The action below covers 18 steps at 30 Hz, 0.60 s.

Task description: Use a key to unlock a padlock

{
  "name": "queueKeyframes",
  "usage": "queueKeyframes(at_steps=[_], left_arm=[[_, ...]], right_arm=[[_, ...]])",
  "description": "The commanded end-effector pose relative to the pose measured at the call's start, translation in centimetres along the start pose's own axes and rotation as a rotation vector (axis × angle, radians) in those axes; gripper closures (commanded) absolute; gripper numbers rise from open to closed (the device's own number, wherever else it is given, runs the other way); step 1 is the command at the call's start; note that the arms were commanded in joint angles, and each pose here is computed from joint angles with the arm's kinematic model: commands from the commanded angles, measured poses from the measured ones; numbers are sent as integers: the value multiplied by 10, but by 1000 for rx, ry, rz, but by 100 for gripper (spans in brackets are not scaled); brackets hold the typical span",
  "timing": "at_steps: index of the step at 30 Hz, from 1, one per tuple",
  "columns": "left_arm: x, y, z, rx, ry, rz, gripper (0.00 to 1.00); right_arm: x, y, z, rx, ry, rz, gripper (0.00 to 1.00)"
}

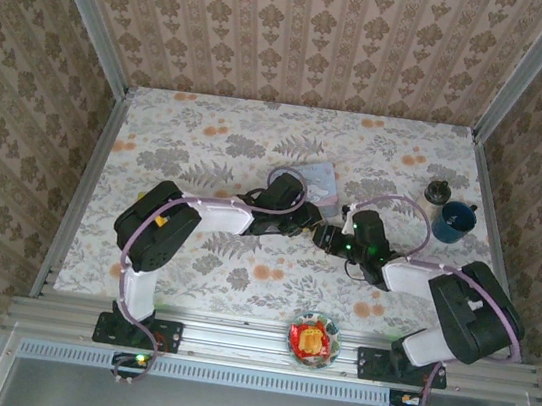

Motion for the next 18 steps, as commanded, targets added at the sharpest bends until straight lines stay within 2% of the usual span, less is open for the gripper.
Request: queueKeyframes(at_steps=[1, 8, 18], left_arm=[[-40, 1, 40, 137, -154, 231, 100], [-33, -2, 47, 170, -147, 220, 100], [-35, -3, 48, 171, -147, 233, 100]], right_arm=[[12, -16, 8, 12, -10, -91, 60], [2, -43, 3, -17, -3, -111, 56], [-12, -61, -5, 14, 55, -135, 63]])
Point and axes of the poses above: each hand's point on the last joint's axis, 136 mm out from that joint toward the fingers, its own y axis out along the fingers, its own z axis along the line the jaws close on, x = y × z, the point moved 7 cm from there along -y, back along the fingers, and after that the axes turned 10 degrees about y, right-handed, at the moved point
